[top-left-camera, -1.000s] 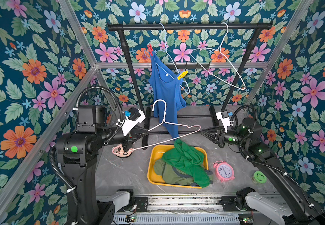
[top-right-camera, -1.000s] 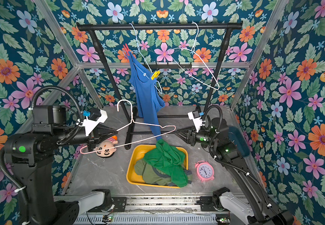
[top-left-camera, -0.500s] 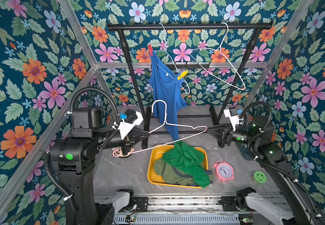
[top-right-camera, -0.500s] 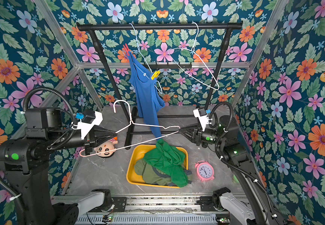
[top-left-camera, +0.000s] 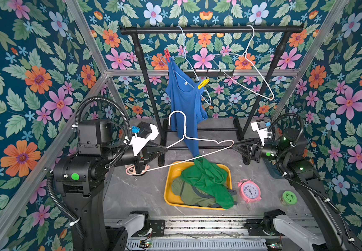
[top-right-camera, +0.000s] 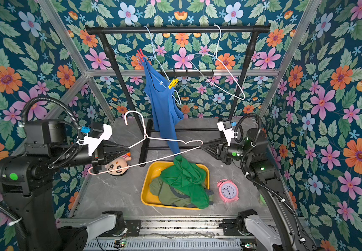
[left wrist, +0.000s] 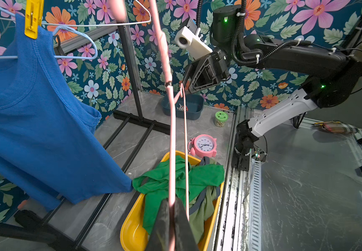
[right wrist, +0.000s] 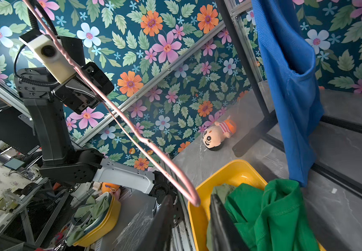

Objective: Remove the clothespins securing tank tops to the hanger
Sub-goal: Place the hanger on the clothesline.

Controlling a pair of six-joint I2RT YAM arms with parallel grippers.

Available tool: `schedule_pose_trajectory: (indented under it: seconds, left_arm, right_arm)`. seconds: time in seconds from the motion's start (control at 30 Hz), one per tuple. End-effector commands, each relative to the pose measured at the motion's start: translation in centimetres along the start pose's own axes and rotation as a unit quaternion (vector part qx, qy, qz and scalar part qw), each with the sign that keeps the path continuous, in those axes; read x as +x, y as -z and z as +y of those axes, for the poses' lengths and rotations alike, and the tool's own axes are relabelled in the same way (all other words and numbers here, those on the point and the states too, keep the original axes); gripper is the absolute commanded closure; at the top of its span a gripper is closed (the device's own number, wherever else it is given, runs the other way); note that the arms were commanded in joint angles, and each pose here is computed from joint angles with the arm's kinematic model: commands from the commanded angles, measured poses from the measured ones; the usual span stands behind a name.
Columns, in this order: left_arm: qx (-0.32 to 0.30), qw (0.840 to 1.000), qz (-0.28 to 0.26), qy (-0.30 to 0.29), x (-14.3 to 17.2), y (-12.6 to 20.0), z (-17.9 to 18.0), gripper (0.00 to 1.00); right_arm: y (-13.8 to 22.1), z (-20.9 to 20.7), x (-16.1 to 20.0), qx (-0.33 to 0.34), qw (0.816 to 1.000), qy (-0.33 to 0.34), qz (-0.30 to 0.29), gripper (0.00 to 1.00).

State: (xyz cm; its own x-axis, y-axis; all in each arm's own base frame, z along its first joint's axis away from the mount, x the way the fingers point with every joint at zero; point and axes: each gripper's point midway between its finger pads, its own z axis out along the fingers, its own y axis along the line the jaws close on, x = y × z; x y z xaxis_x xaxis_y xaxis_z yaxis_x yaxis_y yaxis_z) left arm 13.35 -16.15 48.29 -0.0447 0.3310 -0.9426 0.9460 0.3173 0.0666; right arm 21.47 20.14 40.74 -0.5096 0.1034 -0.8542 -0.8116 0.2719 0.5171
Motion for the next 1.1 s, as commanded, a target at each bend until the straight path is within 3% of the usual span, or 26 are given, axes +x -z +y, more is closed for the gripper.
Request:
schedule_pose_trajectory:
  seconds: [0.0, 0.27, 0.57, 0.7, 0.77, 0.93, 1.0, 1.07]
  left_arm:
    - [0.016, 1.0, -0.008, 0.006, -0.2, 0.0, -0.5, 1.0]
    - [0.026, 1.0, -0.016, 0.007, -0.6, -0.1, -0.6, 1.0]
    - [0.028, 0.999, -0.013, 0.009, -0.5, -0.4, -0.1, 1.0]
    - [0.025, 1.0, -0.008, 0.011, -0.4, -0.6, 0.5, 1.0]
    - [0.022, 1.0, -0.005, 0.01, -0.3, -0.7, 0.8, 1.0]
    - [0.009, 1.0, 0.012, 0.013, 0.4, -1.1, 1.9, 0.43]
    - [0.004, 1.0, 0.018, 0.014, 0.8, -1.2, 2.3, 0.31]
    - [-0.008, 1.0, 0.023, 0.015, 1.0, -1.3, 2.8, 0.28]
  right_arm:
    - [0.1, 1.4, -0.7, -0.026, 0.999, 0.023, -0.006, 0.69]
    - [-0.1, 1.9, -1.4, -0.048, 0.998, 0.029, -0.01, 0.7]
    - [0.4, 3.8, -1.7, -0.079, 0.996, 0.048, -0.01, 0.85]
    - [0.8, 4.9, -1.6, -0.093, 0.994, 0.054, -0.005, 1.0]
    - [1.0, 5.4, -1.5, -0.096, 0.994, 0.058, -0.006, 1.0]
    - [1.8, 7.1, -1.9, -0.098, 0.992, 0.08, -0.014, 1.0]
    - [2.2, 7.8, -2.2, -0.094, 0.991, 0.088, -0.02, 1.0]
    - [2.5, 8.4, -2.6, -0.089, 0.991, 0.099, -0.027, 1.0]
